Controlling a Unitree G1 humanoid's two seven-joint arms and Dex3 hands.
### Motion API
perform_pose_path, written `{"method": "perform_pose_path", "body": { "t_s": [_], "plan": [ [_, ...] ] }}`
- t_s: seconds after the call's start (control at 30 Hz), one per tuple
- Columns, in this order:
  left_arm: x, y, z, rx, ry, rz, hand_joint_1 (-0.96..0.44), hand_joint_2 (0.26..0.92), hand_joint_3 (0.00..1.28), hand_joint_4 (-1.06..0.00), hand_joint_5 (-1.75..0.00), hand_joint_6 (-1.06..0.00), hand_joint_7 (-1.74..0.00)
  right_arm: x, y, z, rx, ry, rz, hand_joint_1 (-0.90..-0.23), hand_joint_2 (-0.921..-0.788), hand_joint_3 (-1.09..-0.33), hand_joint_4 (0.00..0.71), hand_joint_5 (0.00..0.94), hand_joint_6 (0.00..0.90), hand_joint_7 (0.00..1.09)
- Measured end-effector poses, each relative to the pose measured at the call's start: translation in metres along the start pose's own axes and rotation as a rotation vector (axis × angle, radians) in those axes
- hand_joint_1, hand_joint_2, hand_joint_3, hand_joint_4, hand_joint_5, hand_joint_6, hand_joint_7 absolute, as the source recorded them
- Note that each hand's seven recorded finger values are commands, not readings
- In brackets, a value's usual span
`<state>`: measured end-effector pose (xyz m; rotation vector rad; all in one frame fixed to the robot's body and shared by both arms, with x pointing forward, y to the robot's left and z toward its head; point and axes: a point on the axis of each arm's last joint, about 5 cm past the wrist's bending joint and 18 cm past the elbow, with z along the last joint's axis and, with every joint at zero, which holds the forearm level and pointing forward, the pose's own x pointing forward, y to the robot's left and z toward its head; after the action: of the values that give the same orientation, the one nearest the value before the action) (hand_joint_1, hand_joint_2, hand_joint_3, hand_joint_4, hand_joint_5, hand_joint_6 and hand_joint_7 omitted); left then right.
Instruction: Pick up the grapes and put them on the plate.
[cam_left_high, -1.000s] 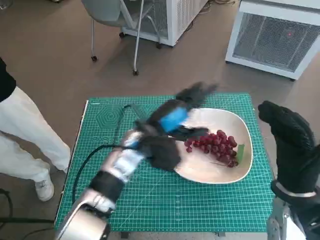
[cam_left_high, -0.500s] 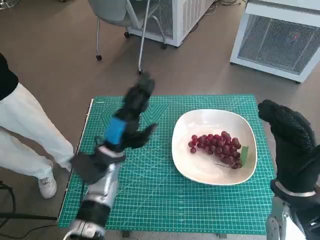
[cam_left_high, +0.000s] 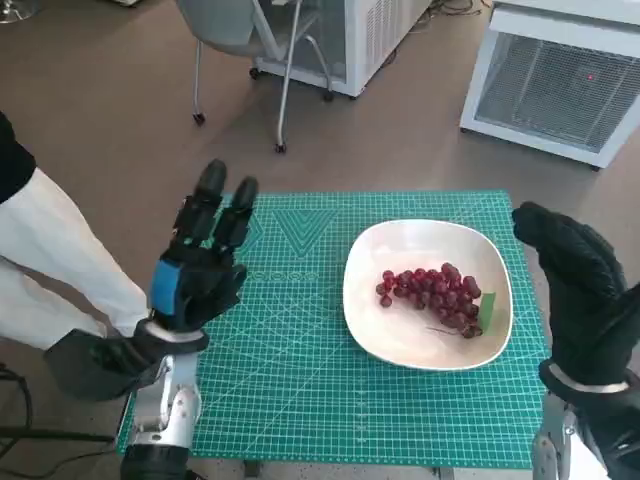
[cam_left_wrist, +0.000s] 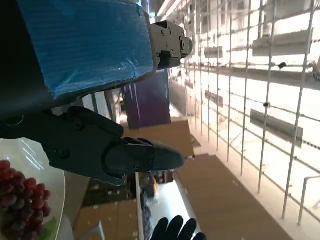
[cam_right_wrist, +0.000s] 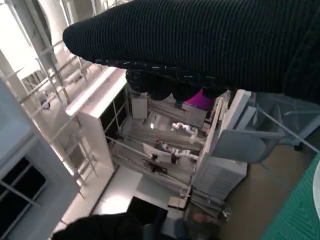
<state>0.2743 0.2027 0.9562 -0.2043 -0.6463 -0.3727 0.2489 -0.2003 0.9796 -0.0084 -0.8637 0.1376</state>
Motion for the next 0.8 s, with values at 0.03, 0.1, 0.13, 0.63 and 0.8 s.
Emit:
{"method": "perform_pose_path", "body": {
  "t_s": [0.03, 0.1, 0.13, 0.63, 0.8],
  "plan": [
    [-0.0006, -0.0001, 0.0001, -0.002, 0.001, 0.001, -0.46, 0.921, 0.23, -0.18, -0.04, -0.16, -0.05, 0.0001, 0.0001, 0.0, 0.0, -0.001, 0.0, -0.535, -0.921, -0.642, 0.373, 0.005, -0.001, 0.69],
    [-0.0013, -0.0006, -0.0001, -0.008, 0.004, 0.002, -0.46, 0.921, 0.23, -0.18, -0.03, -0.16, -0.05, 0.0001, 0.0003, 0.0, 0.0, -0.003, -0.001, -0.535, -0.921, -0.642, 0.373, 0.005, -0.001, 0.69],
    [-0.0014, -0.0009, -0.0004, -0.011, 0.006, 0.002, -0.46, 0.921, 0.23, -0.18, -0.03, -0.16, -0.05, 0.0, 0.0004, 0.0, 0.0, -0.004, -0.001, -0.535, -0.921, -0.642, 0.373, 0.005, -0.001, 0.69],
    [-0.0041, -0.0086, -0.0028, -0.021, 0.026, -0.016, -0.49, 0.921, 0.25, -0.18, -0.02, -0.16, -0.05, 0.0019, 0.0038, -0.0015, 0.013, -0.001, 0.018, -0.531, -0.921, -0.641, 0.375, 0.005, 0.0, 0.68],
    [-0.0048, -0.0094, -0.0028, -0.008, 0.036, -0.02, -0.49, 0.921, 0.26, -0.18, -0.02, -0.16, -0.04, 0.0023, 0.0041, -0.0018, 0.016, 0.003, 0.025, -0.53, -0.921, -0.642, 0.375, 0.004, 0.0, 0.68]
  ]
}}
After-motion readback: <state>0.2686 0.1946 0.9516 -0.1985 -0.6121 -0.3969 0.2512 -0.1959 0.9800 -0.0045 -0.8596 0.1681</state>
